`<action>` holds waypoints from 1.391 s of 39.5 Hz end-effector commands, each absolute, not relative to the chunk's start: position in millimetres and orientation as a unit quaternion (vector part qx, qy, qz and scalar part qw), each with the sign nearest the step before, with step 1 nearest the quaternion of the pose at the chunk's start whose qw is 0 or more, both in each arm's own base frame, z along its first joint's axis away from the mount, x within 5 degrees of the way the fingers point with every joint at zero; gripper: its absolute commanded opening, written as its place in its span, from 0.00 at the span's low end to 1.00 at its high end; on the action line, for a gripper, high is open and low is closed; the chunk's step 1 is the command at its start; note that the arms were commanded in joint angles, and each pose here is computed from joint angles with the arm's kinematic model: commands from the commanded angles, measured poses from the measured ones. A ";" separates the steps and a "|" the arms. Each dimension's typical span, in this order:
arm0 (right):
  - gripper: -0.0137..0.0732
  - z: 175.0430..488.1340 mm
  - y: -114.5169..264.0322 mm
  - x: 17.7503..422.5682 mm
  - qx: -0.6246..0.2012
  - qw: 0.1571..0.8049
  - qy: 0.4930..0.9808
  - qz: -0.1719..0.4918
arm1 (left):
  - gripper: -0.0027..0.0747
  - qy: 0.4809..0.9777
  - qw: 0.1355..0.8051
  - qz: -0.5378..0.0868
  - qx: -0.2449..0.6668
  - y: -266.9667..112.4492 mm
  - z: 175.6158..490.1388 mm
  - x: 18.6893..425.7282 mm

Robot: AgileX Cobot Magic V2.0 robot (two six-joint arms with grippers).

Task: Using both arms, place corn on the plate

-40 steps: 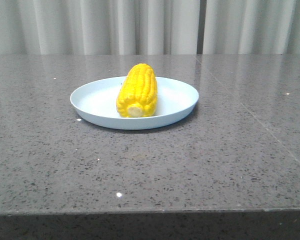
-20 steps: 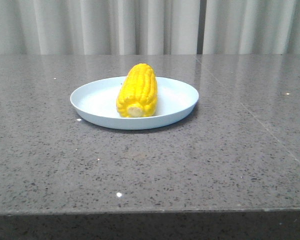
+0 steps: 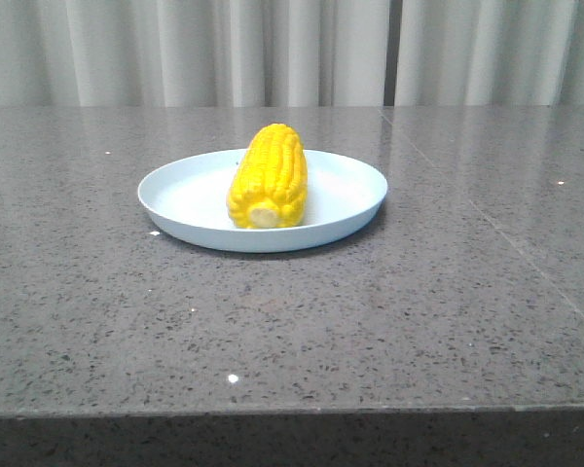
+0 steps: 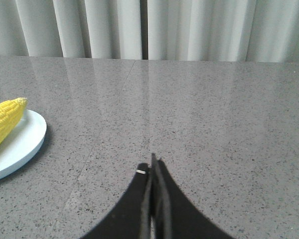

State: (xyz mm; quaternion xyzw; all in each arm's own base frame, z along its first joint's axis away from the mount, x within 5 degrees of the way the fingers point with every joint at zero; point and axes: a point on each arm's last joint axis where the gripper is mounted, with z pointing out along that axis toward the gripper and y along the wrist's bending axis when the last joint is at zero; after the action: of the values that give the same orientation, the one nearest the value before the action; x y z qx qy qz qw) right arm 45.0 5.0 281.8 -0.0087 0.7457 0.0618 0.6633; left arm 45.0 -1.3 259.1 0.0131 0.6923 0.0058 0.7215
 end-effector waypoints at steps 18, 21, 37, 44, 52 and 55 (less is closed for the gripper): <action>0.04 296.3 4.3 44.9 -0.010 0.700 0.712 0.055 | 0.01 0.679 0.733 0.042 0.030 0.8 213.0 53.7; 0.04 296.3 4.3 44.9 -0.010 0.700 0.712 0.055 | 0.01 0.684 0.727 0.042 0.030 0.8 207.6 54.6; 0.04 296.3 4.3 44.9 -0.010 0.700 0.712 0.055 | 0.01 0.694 0.718 0.042 0.030 0.9 205.3 54.7; 0.04 296.3 4.3 44.9 -0.010 0.700 0.712 0.055 | 0.01 0.694 0.718 0.042 0.030 0.9 205.3 54.7; 0.04 296.3 4.3 44.9 -0.010 0.700 0.712 0.055 | 0.01 0.694 0.718 0.042 0.030 0.9 205.3 54.7; 0.04 296.3 4.3 44.9 -0.010 0.700 0.712 0.055 | 0.01 0.694 0.718 0.042 0.030 0.9 205.3 54.7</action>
State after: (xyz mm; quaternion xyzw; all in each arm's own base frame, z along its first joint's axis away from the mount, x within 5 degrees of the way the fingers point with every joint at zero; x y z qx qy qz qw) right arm 45.1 5.0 281.4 -0.0087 0.7460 0.0618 0.6630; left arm 56.1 1.2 198.9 0.0380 0.7278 0.0480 0.6831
